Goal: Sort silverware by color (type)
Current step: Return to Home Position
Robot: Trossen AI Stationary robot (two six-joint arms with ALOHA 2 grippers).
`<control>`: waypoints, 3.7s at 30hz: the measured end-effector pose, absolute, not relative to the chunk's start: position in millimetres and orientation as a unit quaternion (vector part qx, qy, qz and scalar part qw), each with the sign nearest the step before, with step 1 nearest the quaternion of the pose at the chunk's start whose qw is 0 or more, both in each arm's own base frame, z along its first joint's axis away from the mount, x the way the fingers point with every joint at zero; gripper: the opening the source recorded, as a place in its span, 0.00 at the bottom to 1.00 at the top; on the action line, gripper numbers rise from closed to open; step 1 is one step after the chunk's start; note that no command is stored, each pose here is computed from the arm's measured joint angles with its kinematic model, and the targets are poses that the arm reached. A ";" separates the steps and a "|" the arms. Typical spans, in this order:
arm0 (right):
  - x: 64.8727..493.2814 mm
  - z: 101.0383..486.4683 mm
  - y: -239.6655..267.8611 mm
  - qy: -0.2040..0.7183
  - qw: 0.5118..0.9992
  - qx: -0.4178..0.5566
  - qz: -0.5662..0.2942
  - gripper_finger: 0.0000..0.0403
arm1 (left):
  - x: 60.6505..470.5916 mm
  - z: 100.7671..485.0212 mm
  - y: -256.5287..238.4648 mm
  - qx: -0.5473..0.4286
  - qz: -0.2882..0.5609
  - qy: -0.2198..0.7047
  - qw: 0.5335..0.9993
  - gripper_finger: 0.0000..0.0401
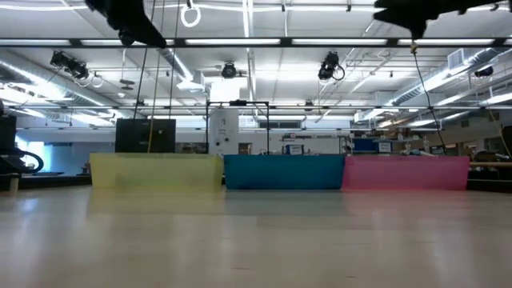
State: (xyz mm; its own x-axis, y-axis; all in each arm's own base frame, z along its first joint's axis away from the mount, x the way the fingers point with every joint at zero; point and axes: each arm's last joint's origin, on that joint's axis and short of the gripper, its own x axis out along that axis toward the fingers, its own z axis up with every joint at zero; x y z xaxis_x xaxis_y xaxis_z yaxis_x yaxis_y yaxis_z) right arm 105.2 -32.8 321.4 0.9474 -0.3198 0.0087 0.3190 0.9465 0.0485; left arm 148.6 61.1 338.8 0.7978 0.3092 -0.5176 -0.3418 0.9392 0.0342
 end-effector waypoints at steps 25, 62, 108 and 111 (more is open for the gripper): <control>99.0 170.5 -16.4 -0.026 0.997 0.051 -0.057 0.42 | 130.9 161.9 26.1 0.008 0.135 0.148 0.980 0.10; 99.9 165.9 -10.1 0.000 0.998 0.056 -0.016 0.42 | 124.3 129.8 9.1 -0.013 0.083 0.192 0.978 0.10; 94.5 173.3 -22.1 -0.046 0.995 0.049 -0.078 0.42 | 96.0 180.5 7.9 -0.023 0.080 -0.081 0.993 0.10; 94.5 173.3 -22.1 -0.046 0.995 0.049 -0.078 0.42 | 96.0 180.5 7.9 -0.023 0.080 -0.081 0.993 0.10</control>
